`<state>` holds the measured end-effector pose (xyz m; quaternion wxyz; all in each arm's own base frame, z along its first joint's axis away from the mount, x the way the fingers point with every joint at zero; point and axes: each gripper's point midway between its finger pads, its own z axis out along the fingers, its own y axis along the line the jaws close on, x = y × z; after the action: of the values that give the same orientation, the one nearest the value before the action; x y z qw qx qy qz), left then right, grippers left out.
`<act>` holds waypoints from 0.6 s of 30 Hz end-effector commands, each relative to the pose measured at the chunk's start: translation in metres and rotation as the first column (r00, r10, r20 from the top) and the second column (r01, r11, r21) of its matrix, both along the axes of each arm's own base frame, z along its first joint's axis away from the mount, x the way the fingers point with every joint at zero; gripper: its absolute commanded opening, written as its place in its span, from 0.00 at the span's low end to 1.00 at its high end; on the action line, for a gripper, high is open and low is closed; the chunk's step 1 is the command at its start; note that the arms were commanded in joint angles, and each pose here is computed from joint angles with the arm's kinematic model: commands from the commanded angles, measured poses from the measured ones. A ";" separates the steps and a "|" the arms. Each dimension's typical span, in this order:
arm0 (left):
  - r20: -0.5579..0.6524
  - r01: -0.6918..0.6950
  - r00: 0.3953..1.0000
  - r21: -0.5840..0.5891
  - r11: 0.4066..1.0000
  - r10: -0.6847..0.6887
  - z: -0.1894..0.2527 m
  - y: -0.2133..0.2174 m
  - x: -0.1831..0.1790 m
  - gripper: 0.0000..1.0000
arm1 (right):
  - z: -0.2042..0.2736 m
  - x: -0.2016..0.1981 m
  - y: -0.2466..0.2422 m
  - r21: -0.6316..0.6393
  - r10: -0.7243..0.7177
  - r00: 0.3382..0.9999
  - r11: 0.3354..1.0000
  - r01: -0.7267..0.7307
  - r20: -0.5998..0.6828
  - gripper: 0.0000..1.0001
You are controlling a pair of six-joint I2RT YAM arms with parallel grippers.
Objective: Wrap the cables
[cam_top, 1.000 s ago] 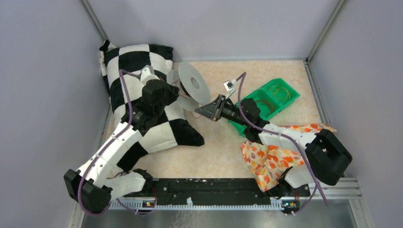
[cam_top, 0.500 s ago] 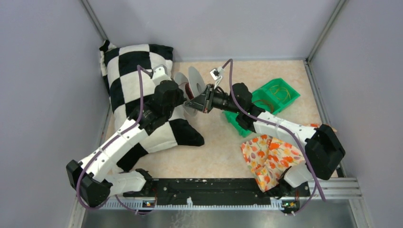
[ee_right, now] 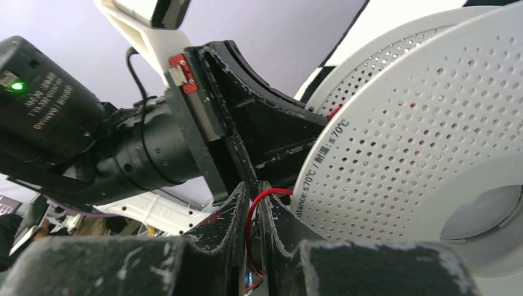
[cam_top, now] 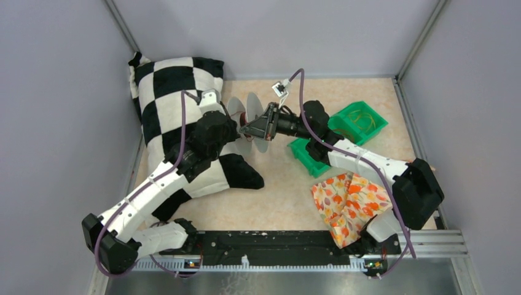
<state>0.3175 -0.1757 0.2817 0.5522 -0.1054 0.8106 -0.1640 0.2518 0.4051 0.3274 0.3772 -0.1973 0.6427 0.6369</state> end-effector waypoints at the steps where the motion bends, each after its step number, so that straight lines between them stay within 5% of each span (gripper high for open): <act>1: 0.086 0.024 0.996 -0.015 1.000 -0.023 0.024 0.002 -0.002 0.00 | 0.053 -0.008 -0.004 0.138 0.024 0.992 0.990 -0.041 0.120 0.11; 6: 0.101 0.062 0.993 0.015 0.998 -0.063 0.027 -0.001 -0.003 0.00 | 0.055 -0.008 -0.003 0.142 0.028 0.992 0.989 -0.046 0.121 0.11; 11: 0.157 0.170 0.972 0.044 0.984 -0.175 0.037 -0.015 -0.007 0.00 | 0.055 -0.010 -0.002 0.142 0.045 0.992 0.988 -0.061 0.118 0.00; 18: 0.295 0.315 0.875 0.255 0.914 -0.384 0.062 -0.022 -0.020 0.00 | 0.058 -0.026 -0.002 0.098 0.135 0.980 0.984 -0.150 0.149 0.00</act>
<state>0.3023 -0.1904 0.2864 0.5707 0.0498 0.8008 -0.1744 0.2402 0.4057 0.3428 0.3685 -0.2139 0.6152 0.6633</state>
